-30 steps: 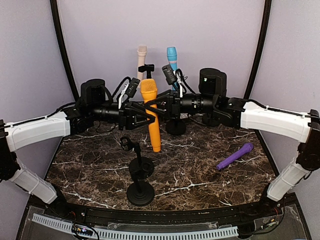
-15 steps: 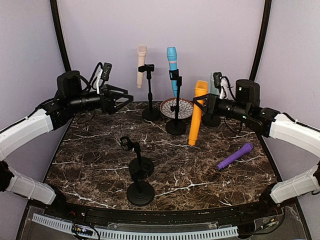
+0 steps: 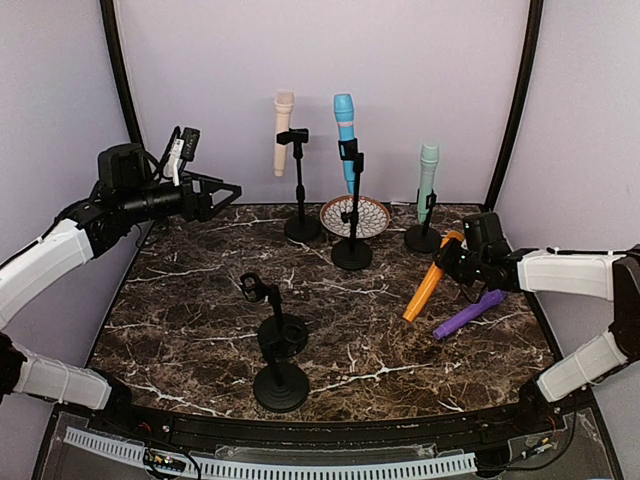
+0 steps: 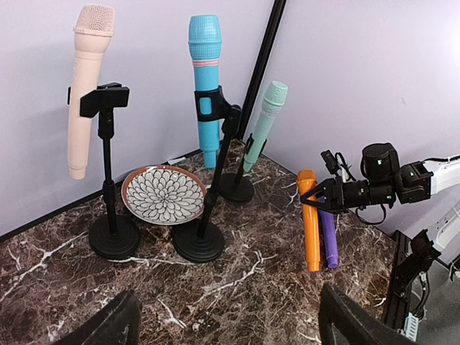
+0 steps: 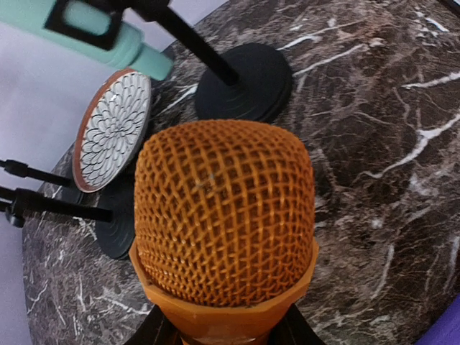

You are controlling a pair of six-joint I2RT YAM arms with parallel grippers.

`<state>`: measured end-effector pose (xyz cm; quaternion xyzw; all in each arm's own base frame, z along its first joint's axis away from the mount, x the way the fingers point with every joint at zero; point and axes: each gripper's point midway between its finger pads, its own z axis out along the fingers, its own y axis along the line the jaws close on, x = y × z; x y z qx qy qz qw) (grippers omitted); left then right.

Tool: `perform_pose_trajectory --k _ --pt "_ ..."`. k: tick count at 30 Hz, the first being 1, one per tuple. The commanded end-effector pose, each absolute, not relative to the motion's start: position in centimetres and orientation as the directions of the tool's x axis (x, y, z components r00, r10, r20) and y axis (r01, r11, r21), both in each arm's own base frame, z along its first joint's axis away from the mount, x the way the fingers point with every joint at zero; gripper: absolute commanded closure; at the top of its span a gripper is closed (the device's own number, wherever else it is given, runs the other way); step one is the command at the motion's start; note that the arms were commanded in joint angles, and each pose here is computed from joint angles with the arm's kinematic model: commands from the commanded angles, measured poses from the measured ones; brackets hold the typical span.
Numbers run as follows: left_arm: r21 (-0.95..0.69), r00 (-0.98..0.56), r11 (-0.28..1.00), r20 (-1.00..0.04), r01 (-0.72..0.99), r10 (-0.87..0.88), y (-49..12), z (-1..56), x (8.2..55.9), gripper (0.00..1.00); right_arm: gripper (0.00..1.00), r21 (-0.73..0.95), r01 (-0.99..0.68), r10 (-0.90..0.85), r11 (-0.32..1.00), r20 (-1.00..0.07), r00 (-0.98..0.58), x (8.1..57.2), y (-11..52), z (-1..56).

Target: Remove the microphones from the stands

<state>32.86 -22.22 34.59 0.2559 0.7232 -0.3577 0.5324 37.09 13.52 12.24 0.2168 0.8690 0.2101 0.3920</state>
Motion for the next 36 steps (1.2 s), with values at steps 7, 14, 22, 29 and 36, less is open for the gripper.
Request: perform_pose_trajectory --k 7,14,22,29,36 --pt "-0.227 -0.298 0.63 -0.955 0.742 0.006 -21.5 33.6 32.7 0.12 0.72 0.425 0.466 0.627 0.777 -0.59 -0.509 37.2 8.1 7.3" --pt "-0.225 -0.297 0.639 -0.955 0.736 0.006 -21.3 33.5 32.7 0.12 0.56 0.337 0.544 0.623 0.769 -0.59 -0.514 37.0 6.7 5.4" --pt "-0.218 -0.29 0.644 -0.957 0.733 0.007 -21.1 33.6 32.6 0.12 0.37 0.317 0.554 0.619 0.77 -0.582 -0.528 37.2 6.5 4.5" --pt "-0.204 -0.277 0.66 -0.961 0.723 0.007 -20.7 33.8 32.6 0.12 0.2 0.34 0.452 0.547 0.825 -0.682 -0.485 38.7 6.5 10.5" --pt "-0.189 -0.262 0.68 -0.965 0.709 0.005 -20.2 33.9 32.7 0.11 0.01 0.326 -0.108 0.255 0.939 -0.872 -0.419 42.0 13.1 22.0"
